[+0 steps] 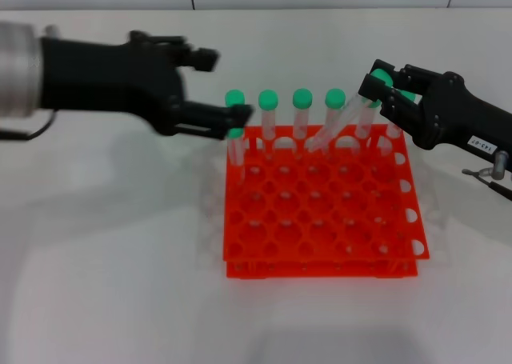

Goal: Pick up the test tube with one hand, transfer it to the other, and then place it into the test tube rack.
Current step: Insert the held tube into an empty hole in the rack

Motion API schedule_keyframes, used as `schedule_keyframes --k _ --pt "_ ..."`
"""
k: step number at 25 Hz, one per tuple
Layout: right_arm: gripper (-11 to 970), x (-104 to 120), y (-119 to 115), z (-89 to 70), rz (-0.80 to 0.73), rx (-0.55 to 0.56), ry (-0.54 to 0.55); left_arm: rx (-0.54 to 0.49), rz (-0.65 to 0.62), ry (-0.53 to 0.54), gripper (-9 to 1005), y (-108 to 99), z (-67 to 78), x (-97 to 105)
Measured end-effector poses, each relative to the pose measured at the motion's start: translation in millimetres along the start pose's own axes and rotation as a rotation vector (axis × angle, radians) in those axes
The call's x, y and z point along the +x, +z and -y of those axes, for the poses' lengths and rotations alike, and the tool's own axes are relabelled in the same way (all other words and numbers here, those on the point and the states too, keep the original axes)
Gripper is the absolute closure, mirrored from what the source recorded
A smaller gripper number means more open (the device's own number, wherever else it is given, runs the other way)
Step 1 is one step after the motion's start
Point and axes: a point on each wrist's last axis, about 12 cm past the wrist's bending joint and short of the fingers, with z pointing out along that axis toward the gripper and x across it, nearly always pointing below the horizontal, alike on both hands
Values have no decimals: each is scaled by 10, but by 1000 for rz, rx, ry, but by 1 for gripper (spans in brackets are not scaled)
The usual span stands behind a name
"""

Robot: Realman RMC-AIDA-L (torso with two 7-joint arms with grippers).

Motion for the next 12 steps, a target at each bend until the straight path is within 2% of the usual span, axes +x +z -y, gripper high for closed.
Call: schedule_keyframes --k 4,10,12 --pt "702 -40 14 23 -6 -11 -11 -51 40 -29 122 -198 111 145" --pt "702 -137 60 68 -34 -46 -21 -94 83 -64 122 -349 188 386" --pt "702 -168 72 83 -37 -51 -27 -130 89 -70 123 -413 224 568"
